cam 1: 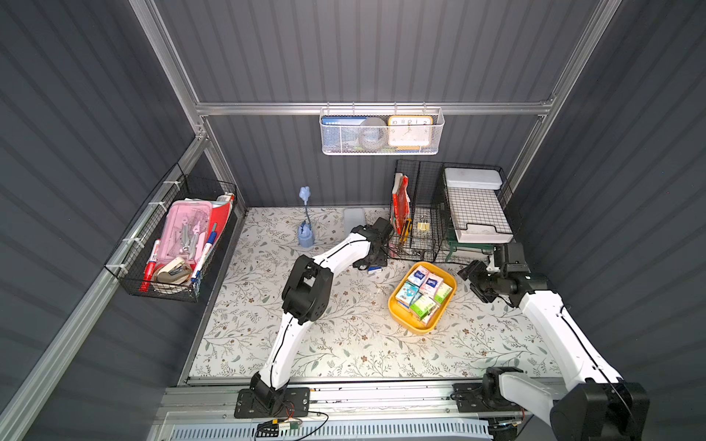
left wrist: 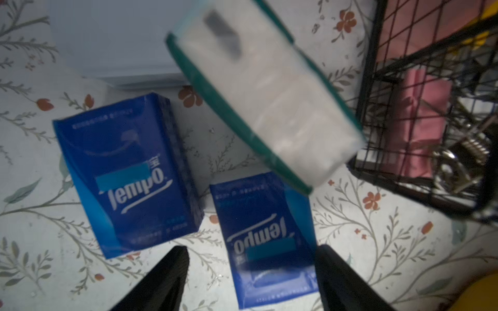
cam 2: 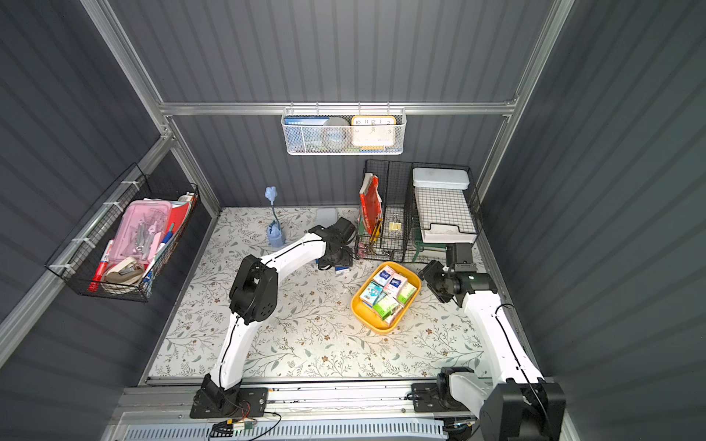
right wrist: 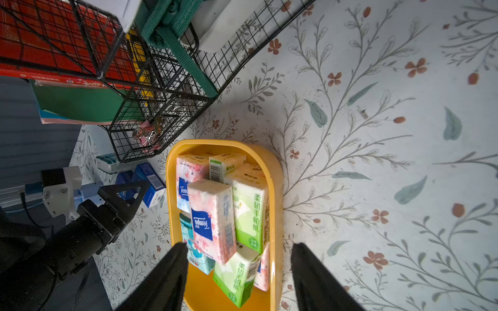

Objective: Put the pocket tissues into the storage box
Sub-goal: Pick up the pocket tissues from the center of the board.

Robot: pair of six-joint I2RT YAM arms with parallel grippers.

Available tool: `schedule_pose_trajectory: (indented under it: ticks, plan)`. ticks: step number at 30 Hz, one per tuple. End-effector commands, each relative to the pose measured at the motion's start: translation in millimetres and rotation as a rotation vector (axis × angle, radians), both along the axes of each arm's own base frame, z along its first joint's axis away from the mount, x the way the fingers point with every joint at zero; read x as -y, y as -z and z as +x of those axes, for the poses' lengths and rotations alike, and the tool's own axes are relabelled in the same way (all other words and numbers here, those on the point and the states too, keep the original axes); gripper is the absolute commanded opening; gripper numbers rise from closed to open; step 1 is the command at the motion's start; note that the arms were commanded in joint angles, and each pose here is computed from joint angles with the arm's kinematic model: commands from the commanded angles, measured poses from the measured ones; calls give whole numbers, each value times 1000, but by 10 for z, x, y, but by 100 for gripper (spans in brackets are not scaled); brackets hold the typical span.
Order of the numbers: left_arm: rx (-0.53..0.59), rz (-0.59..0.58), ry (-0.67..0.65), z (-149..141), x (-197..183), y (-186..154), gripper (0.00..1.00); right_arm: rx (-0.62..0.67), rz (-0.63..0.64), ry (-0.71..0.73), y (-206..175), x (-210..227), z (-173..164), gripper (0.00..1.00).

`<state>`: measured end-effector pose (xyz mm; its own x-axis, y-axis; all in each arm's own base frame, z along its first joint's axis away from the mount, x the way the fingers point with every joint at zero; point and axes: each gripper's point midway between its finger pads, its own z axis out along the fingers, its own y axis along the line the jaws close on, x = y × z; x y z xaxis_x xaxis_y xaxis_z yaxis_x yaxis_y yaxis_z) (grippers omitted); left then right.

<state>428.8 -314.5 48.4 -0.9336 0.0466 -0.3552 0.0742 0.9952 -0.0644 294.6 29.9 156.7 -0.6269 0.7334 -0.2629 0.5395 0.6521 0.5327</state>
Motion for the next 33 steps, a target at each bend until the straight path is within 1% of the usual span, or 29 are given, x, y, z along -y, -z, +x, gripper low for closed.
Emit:
schedule_pose_trajectory:
  ticks: [1, 11, 14, 16, 17, 19, 20, 22, 24, 31, 33]
  plan:
    - [20, -8, -39, 65, 30, 2, 78, -7, 1, -20, 37, -30, 11, 65]
    - [-12, -26, -32, 56, 99, 208, 78, -10, 2, -23, 55, -31, 33, 65]
    - [-32, -26, -28, 31, 108, 290, 76, -8, 6, -26, 47, -42, 42, 65]
    - [-43, -24, -26, 11, 105, 336, 73, -7, 4, -25, 43, -38, 45, 65]
    - [-45, -23, -26, 2, 99, 346, 69, -7, 4, -26, 40, -38, 41, 65]
    - [-45, -25, -25, -4, 97, 348, 54, -4, 2, -24, 30, -34, 41, 65]
    - [-45, -24, -25, -9, 90, 345, 50, -3, 3, -22, 29, -31, 40, 65]
    - [-40, -23, -26, -7, 80, 314, 49, -4, 2, -22, 28, -32, 34, 65]
    - [-32, -24, -22, -6, 79, 257, 46, -1, 6, -23, 19, -37, 36, 65]
    - [9, -30, -6, -68, -6, -61, 46, 1, 9, -19, 7, -38, 30, 65]
    - [12, -43, 26, -135, -19, -151, 46, -1, 15, -23, 15, -50, 29, 65]
